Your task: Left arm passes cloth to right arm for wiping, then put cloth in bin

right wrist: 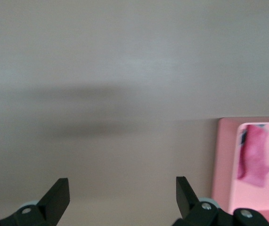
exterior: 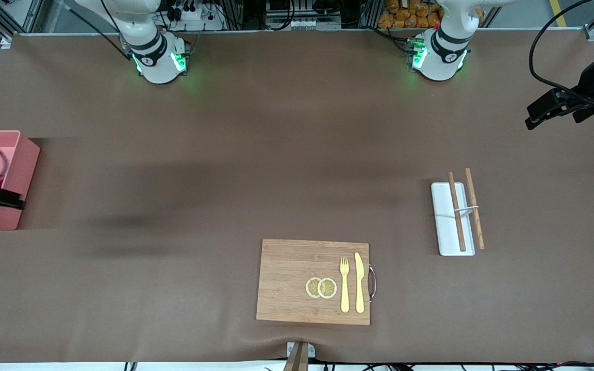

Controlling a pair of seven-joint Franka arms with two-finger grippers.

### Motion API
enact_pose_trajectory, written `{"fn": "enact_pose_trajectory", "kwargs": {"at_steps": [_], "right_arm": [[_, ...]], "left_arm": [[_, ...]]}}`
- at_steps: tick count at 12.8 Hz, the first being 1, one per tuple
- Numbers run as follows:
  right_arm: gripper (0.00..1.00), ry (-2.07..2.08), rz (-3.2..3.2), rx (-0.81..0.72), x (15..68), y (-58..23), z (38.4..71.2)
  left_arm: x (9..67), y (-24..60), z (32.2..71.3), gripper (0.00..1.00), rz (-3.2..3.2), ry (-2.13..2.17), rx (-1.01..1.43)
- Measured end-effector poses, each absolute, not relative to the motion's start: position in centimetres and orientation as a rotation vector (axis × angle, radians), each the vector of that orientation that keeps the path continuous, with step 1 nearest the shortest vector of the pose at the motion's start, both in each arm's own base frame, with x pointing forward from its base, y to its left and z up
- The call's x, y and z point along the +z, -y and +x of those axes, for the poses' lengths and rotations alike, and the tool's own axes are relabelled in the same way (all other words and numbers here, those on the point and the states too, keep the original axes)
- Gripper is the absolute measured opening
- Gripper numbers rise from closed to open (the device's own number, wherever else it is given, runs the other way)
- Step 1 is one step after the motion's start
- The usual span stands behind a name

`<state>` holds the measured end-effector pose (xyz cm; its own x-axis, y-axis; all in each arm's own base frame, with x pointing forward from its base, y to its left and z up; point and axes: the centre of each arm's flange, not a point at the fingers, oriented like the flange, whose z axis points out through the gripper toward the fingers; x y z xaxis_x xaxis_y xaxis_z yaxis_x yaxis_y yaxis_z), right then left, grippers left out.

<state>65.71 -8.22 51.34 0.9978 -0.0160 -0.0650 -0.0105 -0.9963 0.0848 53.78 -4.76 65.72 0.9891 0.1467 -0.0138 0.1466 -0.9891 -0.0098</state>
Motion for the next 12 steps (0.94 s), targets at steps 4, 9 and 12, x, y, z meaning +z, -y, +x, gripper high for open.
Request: {"fn": "enact_pose_trajectory", "kwargs": {"at_steps": [4, 9, 12], "right_arm": [[1.00, 0.100, 3.057, -0.088, 56.5, 4.2, 62.9], [1.00, 0.136, 3.100, -0.006, 63.5, 1.4, 57.4], [1.00, 0.106, 3.105, -0.031, 65.2, 1.7, 54.7]], "left_arm": [[65.4, 5.0, 53.7, 1.00, -3.123, 0.224, 0.037], [65.1, 4.8, 53.5, 1.00, -3.119, 0.226, 0.067], [64.9, 4.7, 53.4, 1.00, -3.118, 0.229, 0.074]]}}
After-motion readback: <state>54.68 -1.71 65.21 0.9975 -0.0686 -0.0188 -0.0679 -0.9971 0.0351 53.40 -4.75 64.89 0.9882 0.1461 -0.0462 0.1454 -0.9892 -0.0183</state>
